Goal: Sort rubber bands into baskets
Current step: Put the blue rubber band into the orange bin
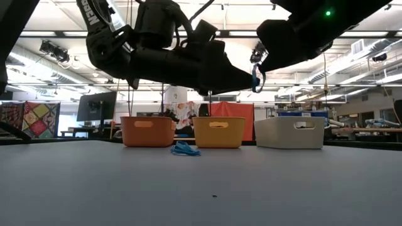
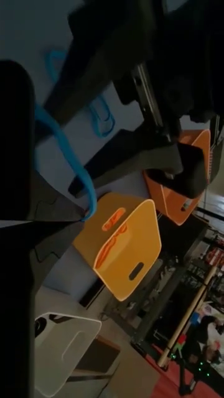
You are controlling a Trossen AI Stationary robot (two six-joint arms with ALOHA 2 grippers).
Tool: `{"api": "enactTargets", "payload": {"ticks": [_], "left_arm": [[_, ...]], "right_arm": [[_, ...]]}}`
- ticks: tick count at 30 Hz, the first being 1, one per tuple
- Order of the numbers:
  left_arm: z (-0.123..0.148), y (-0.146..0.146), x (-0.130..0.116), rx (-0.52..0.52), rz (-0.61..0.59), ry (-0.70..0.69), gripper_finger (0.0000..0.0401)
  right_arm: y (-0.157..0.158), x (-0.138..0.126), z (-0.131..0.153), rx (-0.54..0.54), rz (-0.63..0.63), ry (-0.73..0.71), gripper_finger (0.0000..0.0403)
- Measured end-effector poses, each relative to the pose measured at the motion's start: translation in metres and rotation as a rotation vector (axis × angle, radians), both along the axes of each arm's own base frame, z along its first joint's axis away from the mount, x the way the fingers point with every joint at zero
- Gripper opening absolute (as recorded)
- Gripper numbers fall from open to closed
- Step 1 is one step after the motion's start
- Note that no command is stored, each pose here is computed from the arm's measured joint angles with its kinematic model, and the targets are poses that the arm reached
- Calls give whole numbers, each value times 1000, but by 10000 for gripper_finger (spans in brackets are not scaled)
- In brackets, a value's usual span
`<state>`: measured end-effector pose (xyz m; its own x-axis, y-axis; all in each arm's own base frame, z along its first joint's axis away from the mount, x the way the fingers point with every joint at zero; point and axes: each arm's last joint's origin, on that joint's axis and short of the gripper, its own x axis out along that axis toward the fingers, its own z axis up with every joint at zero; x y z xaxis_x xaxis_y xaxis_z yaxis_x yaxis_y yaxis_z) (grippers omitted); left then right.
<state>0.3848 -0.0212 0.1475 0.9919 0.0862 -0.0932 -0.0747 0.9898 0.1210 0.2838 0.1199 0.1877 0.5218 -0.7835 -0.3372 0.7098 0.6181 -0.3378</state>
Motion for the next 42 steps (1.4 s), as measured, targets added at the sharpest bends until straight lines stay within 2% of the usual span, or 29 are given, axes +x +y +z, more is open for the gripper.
{"api": "enactTargets", "payload": {"ticks": [4, 8, 16, 22, 25, 30, 32, 37, 42], "left_arm": [[0, -1, 0, -12, -46, 3, 219], [-1, -3, 0, -17, -91, 8, 218], [0, 1, 0, -34, -79, 5, 171], [-1, 5, 0, -47, -50, 7, 151], [-2, 4, 0, -46, -52, 23, 123], [-4, 4, 0, -38, -53, 48, 26], [-5, 4, 0, -39, -53, 48, 10], [-1, 8, -2, -35, -23, 84, 4], [15, 22, -13, -8, 130, 203, 4]], "right_arm": [[0, 0, 1, -25, -5, -10, 5], [1, 2, 1, -37, 1, -10, 5], [6, 12, 6, -85, 70, 21, 5], [14, 19, 11, -104, 137, 30, 5], [18, 19, 13, -123, 152, 29, 5], [22, 17, 13, -144, 153, 27, 5], [22, 17, 13, -149, 157, 35, 6], [22, 17, 11, -104, 184, 49, 28], [20, 13, 6, 34, 178, 29, 82]]}}
